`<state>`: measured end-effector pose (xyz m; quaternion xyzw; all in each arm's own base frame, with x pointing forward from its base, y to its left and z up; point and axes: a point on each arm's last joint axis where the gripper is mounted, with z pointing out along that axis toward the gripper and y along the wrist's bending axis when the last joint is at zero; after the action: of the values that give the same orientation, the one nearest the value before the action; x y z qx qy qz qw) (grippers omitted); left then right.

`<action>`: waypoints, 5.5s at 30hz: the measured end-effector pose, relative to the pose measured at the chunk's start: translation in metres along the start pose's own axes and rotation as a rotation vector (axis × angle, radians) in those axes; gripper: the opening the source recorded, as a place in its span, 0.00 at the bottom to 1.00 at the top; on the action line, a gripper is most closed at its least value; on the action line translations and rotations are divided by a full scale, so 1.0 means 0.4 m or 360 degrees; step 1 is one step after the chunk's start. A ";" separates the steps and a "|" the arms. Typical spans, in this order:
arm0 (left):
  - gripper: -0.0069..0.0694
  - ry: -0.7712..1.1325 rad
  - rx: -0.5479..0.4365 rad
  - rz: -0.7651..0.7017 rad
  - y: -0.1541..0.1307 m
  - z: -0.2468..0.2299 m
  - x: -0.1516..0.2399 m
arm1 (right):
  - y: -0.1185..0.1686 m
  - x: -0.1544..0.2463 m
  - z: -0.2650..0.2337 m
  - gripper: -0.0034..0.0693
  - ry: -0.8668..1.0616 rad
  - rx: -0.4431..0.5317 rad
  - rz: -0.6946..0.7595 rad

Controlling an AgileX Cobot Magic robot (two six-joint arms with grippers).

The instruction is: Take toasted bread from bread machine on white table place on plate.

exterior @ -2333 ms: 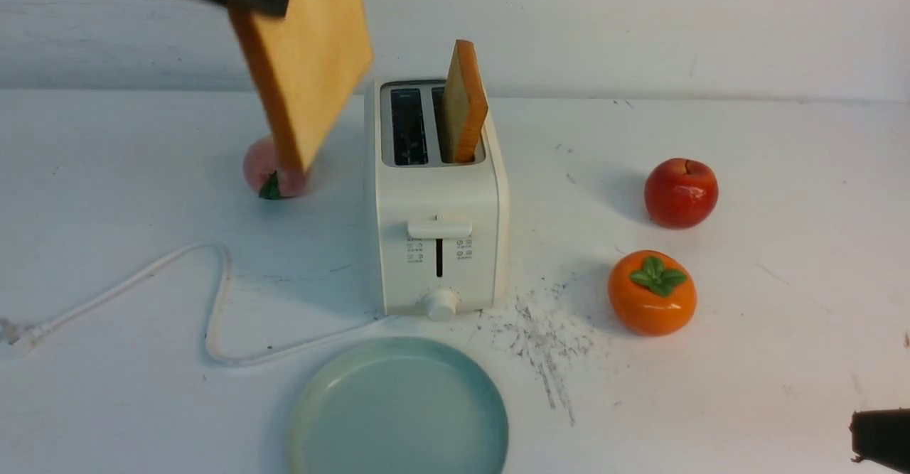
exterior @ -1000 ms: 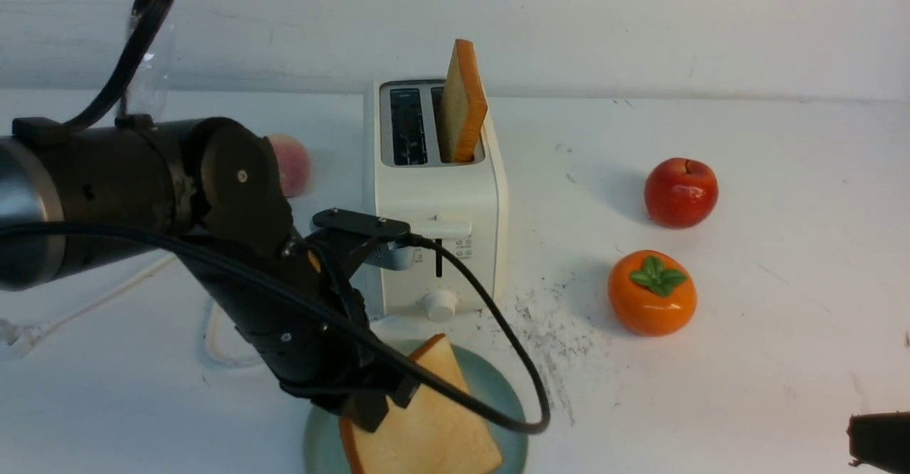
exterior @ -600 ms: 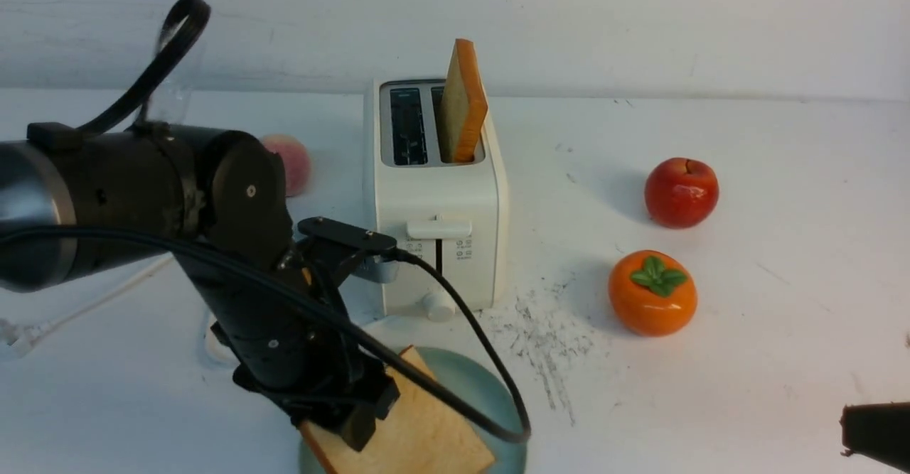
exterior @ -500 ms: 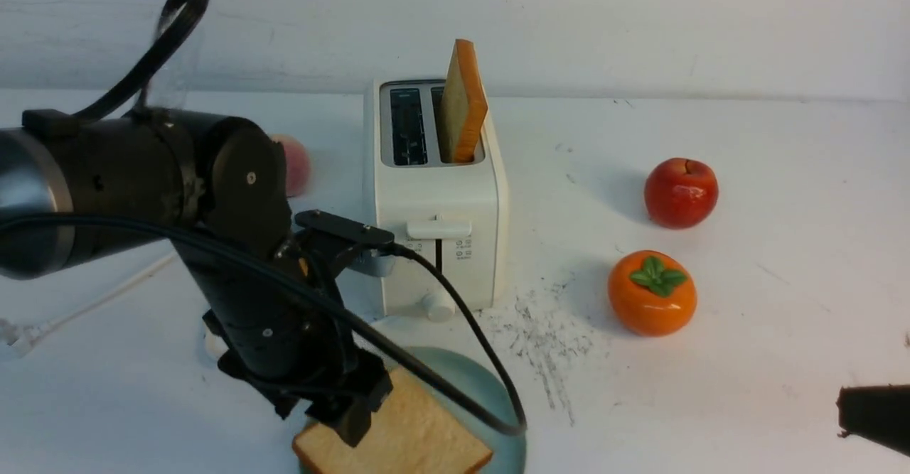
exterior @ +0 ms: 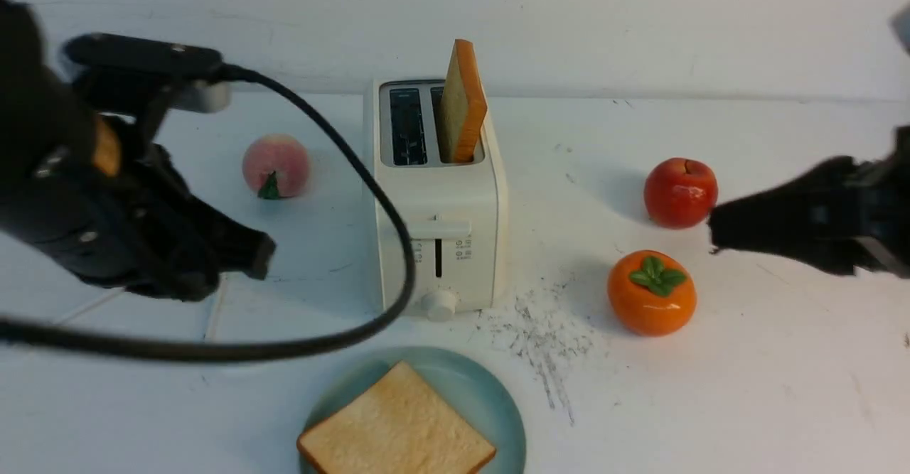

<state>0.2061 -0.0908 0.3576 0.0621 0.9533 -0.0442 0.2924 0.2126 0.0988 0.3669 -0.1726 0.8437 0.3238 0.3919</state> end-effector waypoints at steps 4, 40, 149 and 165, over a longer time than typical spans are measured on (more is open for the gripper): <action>0.07 -0.0177 0.0064 -0.0100 0.032 -0.071 0.072 | 0.019 -0.044 0.101 0.38 0.0009 -0.0018 -0.0101; 0.07 -0.0822 0.0187 -0.0341 0.213 -0.219 0.524 | -0.120 -0.245 0.535 0.12 -0.0190 0.0134 -0.0050; 0.08 -0.1433 0.0604 -0.0255 0.144 -0.120 0.464 | 0.058 0.363 -0.363 0.04 -0.1239 0.0717 -0.0291; 0.09 -0.1469 0.0648 -0.0263 0.138 -0.108 0.464 | -0.026 0.438 -0.281 0.06 -0.1379 0.0758 -0.0225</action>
<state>0.0378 -0.0137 0.2862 0.0162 0.6987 -0.2750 0.6603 0.0457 0.0080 0.2813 0.0153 0.6401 0.1368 0.7558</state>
